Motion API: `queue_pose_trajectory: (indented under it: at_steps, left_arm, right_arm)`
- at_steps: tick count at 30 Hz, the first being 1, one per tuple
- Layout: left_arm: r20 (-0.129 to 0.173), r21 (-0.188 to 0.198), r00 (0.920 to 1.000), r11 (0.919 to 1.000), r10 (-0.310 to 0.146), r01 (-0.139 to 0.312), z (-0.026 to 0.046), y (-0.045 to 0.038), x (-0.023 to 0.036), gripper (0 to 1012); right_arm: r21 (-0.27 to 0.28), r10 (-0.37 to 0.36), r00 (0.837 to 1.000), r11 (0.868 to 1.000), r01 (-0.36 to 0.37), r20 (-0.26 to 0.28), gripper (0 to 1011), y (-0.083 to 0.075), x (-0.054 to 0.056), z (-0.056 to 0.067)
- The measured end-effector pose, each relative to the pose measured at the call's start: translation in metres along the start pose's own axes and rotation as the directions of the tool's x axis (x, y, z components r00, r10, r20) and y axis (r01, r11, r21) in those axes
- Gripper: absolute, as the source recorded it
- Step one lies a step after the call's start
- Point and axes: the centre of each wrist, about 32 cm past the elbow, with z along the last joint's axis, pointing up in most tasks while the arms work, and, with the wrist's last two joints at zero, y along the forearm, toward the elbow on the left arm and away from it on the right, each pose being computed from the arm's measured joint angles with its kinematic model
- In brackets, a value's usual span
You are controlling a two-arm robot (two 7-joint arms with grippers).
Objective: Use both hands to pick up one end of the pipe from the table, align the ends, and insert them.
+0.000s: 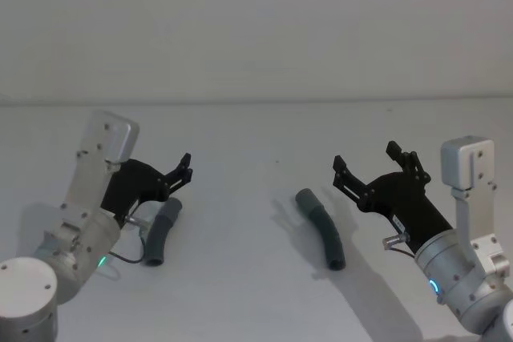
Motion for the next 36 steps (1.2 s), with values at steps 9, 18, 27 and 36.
queue_pose_trajectory:
  at_steps: [9,18,27,36]
  left_arm:
    - [-0.048,0.112,0.9987,0.9936,0.019,-0.013,0.0156,-0.0021,-0.0146,1002]
    - [-0.064,0.248,0.9967,0.9682,0.05,-0.033,0.0377,0.0005,-0.0273,1002]
    - [-0.057,0.324,0.9958,0.9447,0.072,-0.05,0.0543,0.0059,-0.03,1002]
    - [-0.067,0.375,0.9942,0.9253,0.085,-0.053,0.0573,0.0101,-0.0288,1002]
  right_arm:
    - [0.0,0.0,1.0,1.0,0.0,0.0,1004,0.0,0.0,0.0]
    - [0.0,0.0,1.0,1.0,0.0,0.0,1004,0.0,0.0,0.0]
    - [0.0,0.0,1.0,1.0,0.0,0.0,1004,0.0,0.0,0.0]
    - [0.0,0.0,1.0,1.0,0.0,0.0,1004,0.0,0.0,0.0]
